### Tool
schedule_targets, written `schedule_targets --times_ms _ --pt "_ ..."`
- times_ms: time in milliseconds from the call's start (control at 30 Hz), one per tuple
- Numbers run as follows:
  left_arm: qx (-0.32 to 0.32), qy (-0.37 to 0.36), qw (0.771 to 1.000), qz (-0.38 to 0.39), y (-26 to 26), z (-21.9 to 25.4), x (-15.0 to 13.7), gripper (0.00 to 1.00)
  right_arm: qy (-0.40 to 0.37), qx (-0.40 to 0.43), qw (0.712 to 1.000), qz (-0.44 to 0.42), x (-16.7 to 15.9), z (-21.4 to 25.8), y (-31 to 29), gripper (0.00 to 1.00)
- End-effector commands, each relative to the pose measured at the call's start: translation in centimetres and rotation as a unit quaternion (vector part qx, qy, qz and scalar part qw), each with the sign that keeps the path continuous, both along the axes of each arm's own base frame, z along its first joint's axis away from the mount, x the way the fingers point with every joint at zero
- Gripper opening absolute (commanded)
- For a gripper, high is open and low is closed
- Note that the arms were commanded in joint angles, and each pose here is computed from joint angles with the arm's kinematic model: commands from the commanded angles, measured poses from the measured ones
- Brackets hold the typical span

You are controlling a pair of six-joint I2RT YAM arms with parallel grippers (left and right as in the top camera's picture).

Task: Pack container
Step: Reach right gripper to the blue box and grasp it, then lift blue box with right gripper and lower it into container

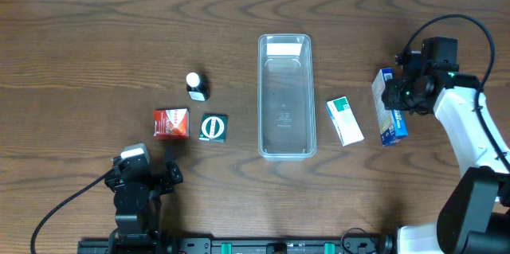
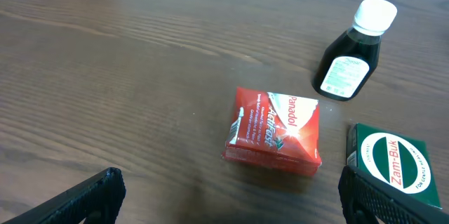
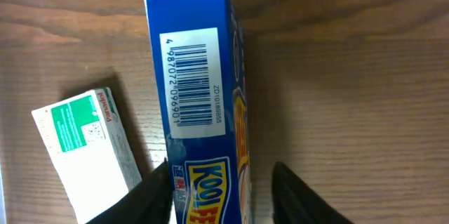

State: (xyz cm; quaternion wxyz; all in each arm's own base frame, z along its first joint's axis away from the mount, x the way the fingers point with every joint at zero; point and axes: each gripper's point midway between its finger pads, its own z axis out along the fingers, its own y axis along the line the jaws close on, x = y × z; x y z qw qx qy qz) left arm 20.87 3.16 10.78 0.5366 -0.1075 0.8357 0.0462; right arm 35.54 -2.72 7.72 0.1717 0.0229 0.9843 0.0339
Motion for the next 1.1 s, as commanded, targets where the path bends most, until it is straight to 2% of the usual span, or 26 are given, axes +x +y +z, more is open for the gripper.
schedule_targets --times_ms 0,67,167,400,533,700,800,933,1067 --pt "-0.001 0.005 1.000 0.005 0.2 -0.7 0.0 0.98 0.016 -0.009 1.000 -0.008 -0.2 -0.9 0.1 0.36" --pt "-0.001 0.005 1.000 0.005 0.2 -0.7 0.0 0.98 0.021 -0.007 1.000 -0.012 -0.4 -1.1 0.1 0.30" --pt "-0.001 0.005 1.000 0.005 0.2 -0.7 0.0 0.98 0.023 -0.007 1.000 -0.012 -0.4 -1.2 0.1 0.27" --pt "-0.001 0.005 1.000 0.005 0.2 -0.7 0.0 0.98 0.005 0.002 0.999 -0.043 0.0 0.7 0.2 0.02" --pt "-0.001 0.005 1.000 0.005 0.2 -0.7 0.0 0.98 -0.038 0.030 0.998 -0.051 1.1 5.2 1.7 0.01" --pt "-0.001 0.005 1.000 0.005 0.2 -0.7 0.0 0.98 -0.127 0.128 0.984 0.001 2.0 13.1 7.7 0.01" --pt "-0.001 0.005 1.000 0.005 0.2 -0.7 0.0 0.98 -0.166 0.169 0.971 0.019 1.9 16.3 11.4 0.01" --pt "-0.001 0.005 1.000 0.005 0.2 -0.7 0.0 0.98 -0.182 0.205 0.961 0.037 1.6 17.9 15.4 0.01" --pt "-0.001 0.005 1.000 0.005 0.2 -0.7 0.0 0.98 -0.158 0.247 0.956 0.001 2.0 17.1 18.9 0.01"
